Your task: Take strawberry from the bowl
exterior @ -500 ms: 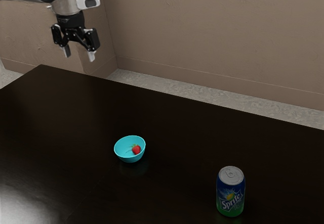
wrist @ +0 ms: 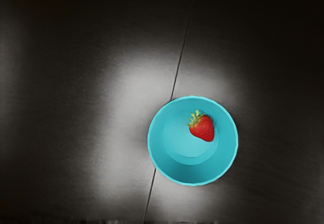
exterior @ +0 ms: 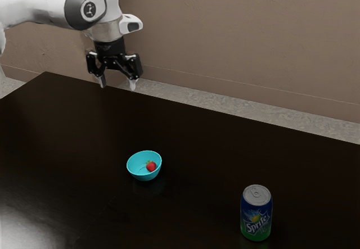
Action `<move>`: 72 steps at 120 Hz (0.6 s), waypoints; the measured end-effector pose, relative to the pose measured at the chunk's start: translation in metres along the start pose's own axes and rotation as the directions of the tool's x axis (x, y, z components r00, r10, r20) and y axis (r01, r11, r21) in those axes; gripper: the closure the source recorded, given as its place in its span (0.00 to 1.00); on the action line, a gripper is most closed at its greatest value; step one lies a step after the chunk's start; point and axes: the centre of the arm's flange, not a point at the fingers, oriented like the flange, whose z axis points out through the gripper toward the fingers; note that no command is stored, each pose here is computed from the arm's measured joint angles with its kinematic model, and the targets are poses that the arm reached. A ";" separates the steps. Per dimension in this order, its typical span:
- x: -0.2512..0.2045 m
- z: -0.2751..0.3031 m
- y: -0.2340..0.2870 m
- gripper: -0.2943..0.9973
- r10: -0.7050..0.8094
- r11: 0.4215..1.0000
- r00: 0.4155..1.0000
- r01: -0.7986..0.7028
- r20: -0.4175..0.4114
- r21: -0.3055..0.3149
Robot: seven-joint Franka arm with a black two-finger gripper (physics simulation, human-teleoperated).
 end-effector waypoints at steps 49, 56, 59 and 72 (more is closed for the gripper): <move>-0.002 0.170 0.053 0.24 -0.392 0.919 0.920 0.392 0.003 0.037; -0.004 0.181 0.053 0.24 -0.430 0.903 0.903 0.430 -0.014 0.024; -0.005 0.186 0.053 0.25 -0.444 0.896 0.896 0.444 -0.020 0.019; -0.010 0.201 0.046 0.25 -0.490 0.872 0.871 0.490 -0.043 -0.007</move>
